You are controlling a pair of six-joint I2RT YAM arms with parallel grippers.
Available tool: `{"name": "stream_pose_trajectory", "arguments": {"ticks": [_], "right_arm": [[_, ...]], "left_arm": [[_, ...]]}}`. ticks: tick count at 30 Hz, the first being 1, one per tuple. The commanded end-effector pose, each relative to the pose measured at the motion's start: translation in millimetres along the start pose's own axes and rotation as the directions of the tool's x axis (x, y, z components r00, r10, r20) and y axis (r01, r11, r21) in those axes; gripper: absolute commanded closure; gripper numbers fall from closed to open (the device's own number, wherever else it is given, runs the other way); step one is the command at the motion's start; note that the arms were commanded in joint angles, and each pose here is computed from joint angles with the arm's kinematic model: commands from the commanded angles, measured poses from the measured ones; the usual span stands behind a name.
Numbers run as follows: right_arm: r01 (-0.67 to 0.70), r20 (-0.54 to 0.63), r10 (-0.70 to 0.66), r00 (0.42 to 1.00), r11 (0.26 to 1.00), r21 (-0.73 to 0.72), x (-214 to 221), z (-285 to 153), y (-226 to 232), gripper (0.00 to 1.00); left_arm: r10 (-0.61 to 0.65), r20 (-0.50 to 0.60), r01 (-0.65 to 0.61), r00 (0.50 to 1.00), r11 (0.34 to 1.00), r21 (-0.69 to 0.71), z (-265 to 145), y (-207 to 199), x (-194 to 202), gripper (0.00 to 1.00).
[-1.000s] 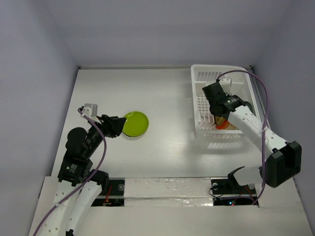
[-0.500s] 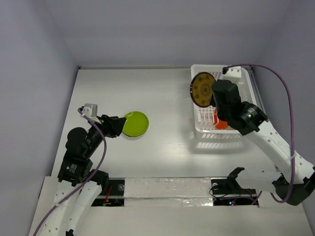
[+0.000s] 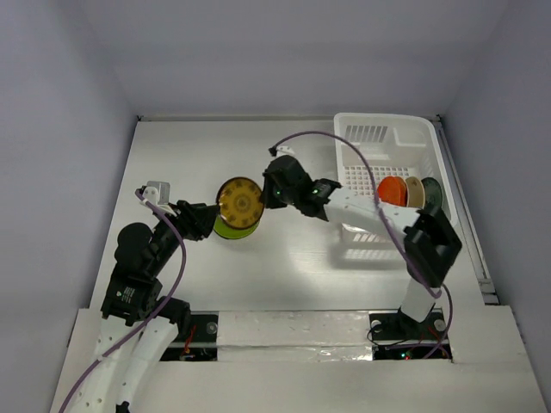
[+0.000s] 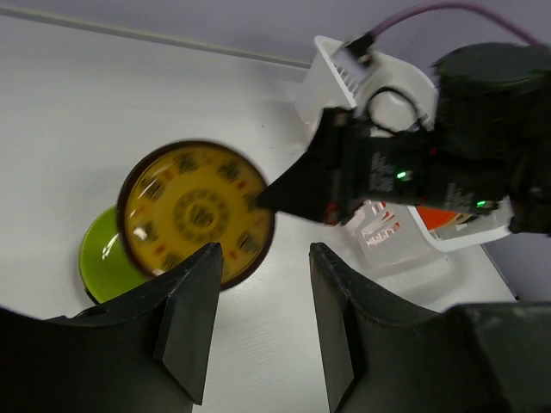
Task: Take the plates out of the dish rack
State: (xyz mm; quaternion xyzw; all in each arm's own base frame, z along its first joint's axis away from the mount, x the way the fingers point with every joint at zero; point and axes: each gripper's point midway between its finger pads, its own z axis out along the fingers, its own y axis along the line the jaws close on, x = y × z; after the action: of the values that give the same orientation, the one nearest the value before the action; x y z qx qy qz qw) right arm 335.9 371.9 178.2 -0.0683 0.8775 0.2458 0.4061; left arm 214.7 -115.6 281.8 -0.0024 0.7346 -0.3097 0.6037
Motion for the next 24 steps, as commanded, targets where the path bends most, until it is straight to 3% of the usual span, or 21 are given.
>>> {"name": "stream_pose_trajectory", "arguments": {"ticks": [1, 4, 14, 22, 24], "right_arm": [[-0.083, 0.041, 0.095, 0.995, 0.969, -0.231, -29.9, 7.3, 66.7, 1.00], [-0.103, -0.033, 0.098, 0.995, 0.977, -0.189, 0.4, 37.0, 57.0, 1.00], [-0.157, -0.076, 0.151, 0.986, 0.983, -0.092, 34.5, 63.4, 32.2, 0.97], [-0.146, -0.073, 0.144, 0.987, 0.989, -0.035, 40.5, 57.2, 16.6, 0.72], [-0.125, -0.074, 0.123, 0.990, 0.992, -0.018, 39.8, 54.3, 12.9, 0.70]], "left_arm": [[0.010, 0.036, -0.010, 0.999, 1.000, 0.012, 0.9, -2.7, -9.2, 0.58], [0.010, 0.036, -0.010, 0.999, 1.000, 0.015, 0.6, -3.4, -9.2, 0.58], [0.010, 0.038, -0.011, 0.999, 1.000, 0.018, 0.5, -3.8, -9.4, 0.58], [0.011, 0.041, -0.012, 0.999, 1.000, 0.019, -0.1, -4.2, -9.9, 0.58], [0.011, 0.039, -0.011, 0.999, 1.000, 0.020, 0.2, -4.2, -9.5, 0.58]]}}
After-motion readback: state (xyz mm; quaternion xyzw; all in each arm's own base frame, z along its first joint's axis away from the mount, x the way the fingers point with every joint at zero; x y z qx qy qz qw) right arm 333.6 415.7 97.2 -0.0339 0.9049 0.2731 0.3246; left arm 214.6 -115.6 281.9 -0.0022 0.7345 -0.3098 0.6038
